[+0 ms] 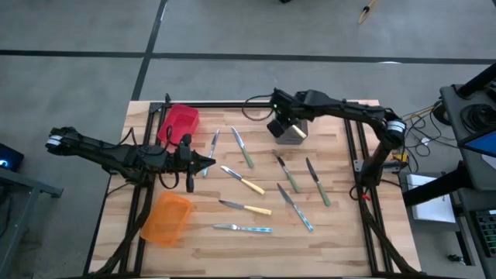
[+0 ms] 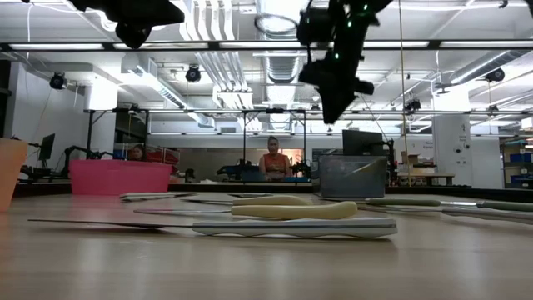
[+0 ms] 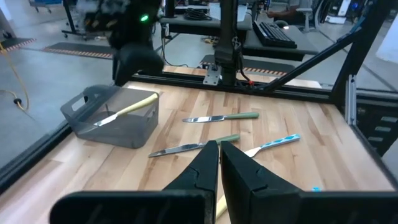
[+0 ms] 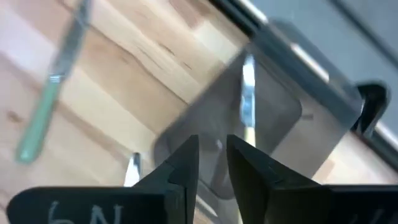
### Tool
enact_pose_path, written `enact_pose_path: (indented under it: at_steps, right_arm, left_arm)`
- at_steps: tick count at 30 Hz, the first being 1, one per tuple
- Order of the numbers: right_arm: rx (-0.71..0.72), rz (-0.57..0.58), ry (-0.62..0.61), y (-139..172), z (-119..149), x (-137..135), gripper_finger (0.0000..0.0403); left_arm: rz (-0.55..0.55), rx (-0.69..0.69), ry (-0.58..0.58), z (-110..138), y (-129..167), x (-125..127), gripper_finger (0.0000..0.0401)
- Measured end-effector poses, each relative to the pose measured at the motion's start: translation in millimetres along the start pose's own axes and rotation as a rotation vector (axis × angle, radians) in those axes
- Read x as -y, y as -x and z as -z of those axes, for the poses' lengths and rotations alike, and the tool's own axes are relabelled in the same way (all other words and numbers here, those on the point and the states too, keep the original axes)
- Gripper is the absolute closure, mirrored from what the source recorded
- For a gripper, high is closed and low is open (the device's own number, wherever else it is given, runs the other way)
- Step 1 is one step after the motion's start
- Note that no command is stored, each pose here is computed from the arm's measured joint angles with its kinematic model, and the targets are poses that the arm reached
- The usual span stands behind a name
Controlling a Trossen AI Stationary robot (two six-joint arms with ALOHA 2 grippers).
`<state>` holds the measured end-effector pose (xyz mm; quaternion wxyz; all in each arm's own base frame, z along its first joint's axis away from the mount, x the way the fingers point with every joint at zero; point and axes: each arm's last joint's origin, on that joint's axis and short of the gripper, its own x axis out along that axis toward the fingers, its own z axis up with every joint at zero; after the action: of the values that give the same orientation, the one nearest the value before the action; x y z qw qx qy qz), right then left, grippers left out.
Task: Sort silverware by color (type)
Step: Put the top left blue knife into the orange bin
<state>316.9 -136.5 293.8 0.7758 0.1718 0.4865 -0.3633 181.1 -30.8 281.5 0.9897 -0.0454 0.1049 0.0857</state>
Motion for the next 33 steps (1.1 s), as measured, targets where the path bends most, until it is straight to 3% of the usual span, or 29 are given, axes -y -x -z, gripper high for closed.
enact_pose_path:
  at_steps: [11,22,26,33]
  right_arm:
    - [0.287,-0.16,0.183,45,52,-46,0.0338]
    - [0.56,-0.323,0.281,52,101,-49,0.0341]
    - [0.605,-0.336,0.28,48,108,-46,0.0339]
    - [0.624,-0.325,0.326,49,108,-45,0.0339]
  left_arm:
    - [-0.006,-0.026,0.139,4,-6,2,0.0401]
    - [-0.089,-0.241,0.29,42,-46,12,0.0401]
    - [-0.162,-0.357,0.36,57,-57,13,0.0401]
    - [-0.406,-0.632,0.414,73,-61,1,0.0401]
